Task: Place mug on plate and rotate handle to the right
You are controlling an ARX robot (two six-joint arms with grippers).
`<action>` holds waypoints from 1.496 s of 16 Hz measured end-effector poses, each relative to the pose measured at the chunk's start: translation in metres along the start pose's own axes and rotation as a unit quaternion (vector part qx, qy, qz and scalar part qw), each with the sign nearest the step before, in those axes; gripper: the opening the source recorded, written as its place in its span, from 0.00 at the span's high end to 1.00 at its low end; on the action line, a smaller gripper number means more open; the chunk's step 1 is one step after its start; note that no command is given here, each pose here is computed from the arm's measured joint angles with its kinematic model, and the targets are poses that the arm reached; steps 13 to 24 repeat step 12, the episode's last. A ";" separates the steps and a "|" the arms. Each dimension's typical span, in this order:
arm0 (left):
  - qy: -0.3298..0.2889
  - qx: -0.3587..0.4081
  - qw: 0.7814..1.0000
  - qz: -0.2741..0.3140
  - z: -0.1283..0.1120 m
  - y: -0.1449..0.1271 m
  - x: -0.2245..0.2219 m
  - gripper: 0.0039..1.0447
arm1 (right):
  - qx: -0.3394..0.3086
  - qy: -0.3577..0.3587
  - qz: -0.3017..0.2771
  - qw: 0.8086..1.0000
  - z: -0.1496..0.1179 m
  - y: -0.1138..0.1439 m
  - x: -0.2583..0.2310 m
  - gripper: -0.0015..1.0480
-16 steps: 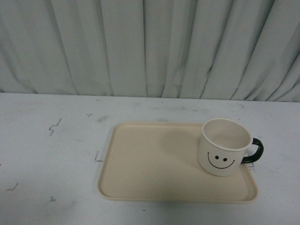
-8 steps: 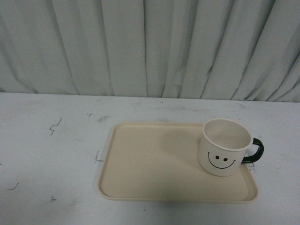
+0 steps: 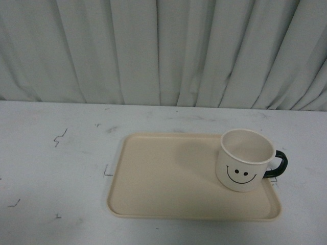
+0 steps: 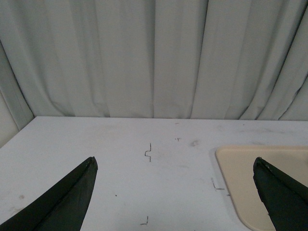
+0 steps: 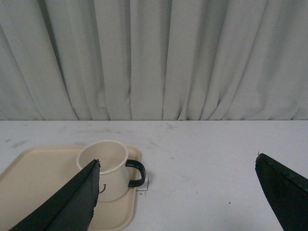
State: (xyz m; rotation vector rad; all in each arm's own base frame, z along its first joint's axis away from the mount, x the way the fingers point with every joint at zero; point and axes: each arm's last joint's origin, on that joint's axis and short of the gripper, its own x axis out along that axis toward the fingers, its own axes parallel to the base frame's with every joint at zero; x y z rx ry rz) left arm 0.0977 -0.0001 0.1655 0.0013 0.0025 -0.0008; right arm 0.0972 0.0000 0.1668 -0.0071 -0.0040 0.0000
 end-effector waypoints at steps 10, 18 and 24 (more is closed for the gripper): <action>0.000 0.000 1.000 0.000 0.000 0.000 0.000 0.06 | 0.000 0.000 0.000 1.000 0.000 0.000 0.000 0.06; 0.000 0.000 1.000 0.000 0.000 0.000 0.000 0.06 | 0.000 0.000 0.000 1.000 0.000 0.000 0.000 0.06; 0.000 0.000 1.000 0.000 0.000 0.000 0.000 0.06 | 0.000 0.000 0.000 1.000 0.000 0.000 0.000 0.06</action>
